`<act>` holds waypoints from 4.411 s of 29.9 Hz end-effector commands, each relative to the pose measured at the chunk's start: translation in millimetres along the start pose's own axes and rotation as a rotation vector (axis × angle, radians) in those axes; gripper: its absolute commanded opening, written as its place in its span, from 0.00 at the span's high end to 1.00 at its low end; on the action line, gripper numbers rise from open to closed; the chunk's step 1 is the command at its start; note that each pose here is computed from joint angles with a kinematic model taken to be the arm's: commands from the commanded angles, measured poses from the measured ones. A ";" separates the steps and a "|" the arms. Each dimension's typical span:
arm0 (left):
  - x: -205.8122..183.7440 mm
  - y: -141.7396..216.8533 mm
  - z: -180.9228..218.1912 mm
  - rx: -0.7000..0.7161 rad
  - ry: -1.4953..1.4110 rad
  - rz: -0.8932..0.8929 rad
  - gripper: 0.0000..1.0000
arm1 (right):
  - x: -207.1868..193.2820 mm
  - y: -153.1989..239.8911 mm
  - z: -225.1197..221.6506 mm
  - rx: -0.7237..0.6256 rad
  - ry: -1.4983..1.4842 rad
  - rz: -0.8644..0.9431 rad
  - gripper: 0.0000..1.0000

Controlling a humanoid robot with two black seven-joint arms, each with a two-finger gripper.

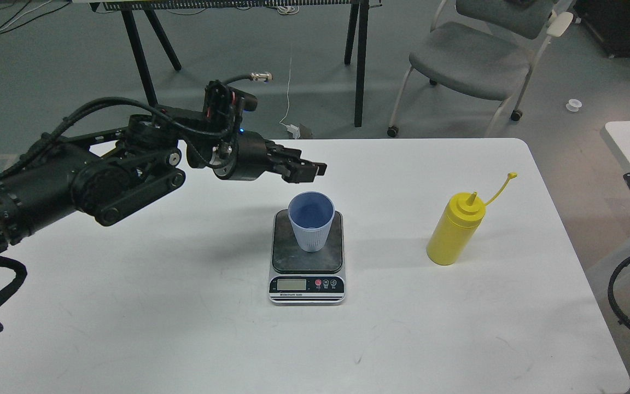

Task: Pour seasoning into cup on scale with both arms
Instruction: 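Release the cup and raise the left arm away from the scale, then reach the right gripper to the yellow squeeze bottle and grasp it, then lift the yellow bottle with the right gripper and tilt it over the cup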

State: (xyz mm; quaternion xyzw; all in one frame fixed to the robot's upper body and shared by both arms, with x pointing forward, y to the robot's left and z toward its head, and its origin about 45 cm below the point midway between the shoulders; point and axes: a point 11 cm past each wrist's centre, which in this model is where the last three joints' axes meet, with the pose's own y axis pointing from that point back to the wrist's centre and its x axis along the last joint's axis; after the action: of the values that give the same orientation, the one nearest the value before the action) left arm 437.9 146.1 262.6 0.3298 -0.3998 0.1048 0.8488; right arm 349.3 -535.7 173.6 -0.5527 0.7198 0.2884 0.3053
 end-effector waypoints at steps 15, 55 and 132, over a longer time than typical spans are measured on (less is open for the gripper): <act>117.6 113.7 -70.7 -0.659 1.347 0.875 0.00 | -28.3 131.8 165.1 -0.319 -0.374 -0.104 0.00; 80.0 137.3 -121.5 -0.675 1.495 1.079 0.01 | -50.6 142.8 265.5 -0.331 -0.488 -0.068 0.01; 77.9 165.7 -132.9 -0.691 1.460 1.161 0.01 | -362.2 14.2 300.6 0.019 1.682 -1.328 0.59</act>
State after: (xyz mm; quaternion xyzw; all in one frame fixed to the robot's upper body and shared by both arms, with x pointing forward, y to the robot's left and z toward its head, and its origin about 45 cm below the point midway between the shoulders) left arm 497.7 348.2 335.7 -0.3168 0.1207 0.5566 0.7585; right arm 441.9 -86.2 248.8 -0.8684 0.2892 -0.3684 -0.1632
